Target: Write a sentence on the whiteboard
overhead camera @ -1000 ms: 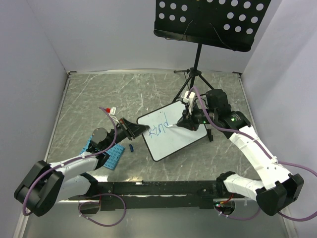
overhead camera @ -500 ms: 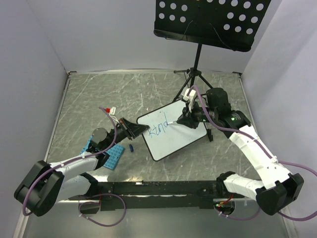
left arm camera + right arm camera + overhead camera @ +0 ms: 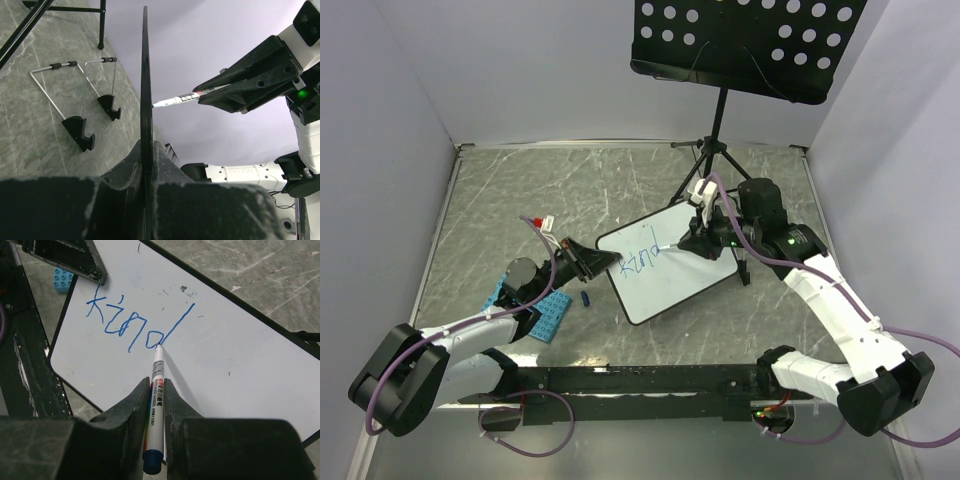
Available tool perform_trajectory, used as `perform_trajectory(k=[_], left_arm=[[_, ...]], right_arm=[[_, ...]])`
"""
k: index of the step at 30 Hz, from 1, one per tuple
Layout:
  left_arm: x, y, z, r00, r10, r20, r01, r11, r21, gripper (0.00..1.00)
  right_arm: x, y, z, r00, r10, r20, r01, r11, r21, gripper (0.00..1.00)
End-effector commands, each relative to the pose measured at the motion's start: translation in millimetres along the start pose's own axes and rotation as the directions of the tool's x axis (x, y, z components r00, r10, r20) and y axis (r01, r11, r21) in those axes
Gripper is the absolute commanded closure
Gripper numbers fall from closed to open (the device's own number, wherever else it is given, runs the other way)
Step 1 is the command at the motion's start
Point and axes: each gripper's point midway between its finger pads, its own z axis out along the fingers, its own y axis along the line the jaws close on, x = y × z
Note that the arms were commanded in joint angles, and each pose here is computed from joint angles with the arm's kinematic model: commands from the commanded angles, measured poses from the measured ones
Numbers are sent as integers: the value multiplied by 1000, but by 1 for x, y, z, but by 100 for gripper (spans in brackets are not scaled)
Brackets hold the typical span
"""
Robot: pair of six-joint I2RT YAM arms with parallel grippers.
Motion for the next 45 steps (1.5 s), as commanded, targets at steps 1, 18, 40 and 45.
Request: perform_trajectory(k=[1,18,40,45], left_arm=[[-38,-68,5,991,61,121,-86,973,214,99],[-36,-66,4,991,62,118,-86,974,209,99],[-33,-69,2,993,54,110,-78,970,229,99],[-33,-68,1,992,56,110,-80,971,226,99]], right_arm=[[2,-1,-9,1000,-19,12,18,999,31,100],[-13,-5,-20,998,-30,50,28,998,48,100],[-12,-14,-8,999,0,42,-1,999,36,100],[-10,-14,-7,999,2,39,-3,999,37,100]])
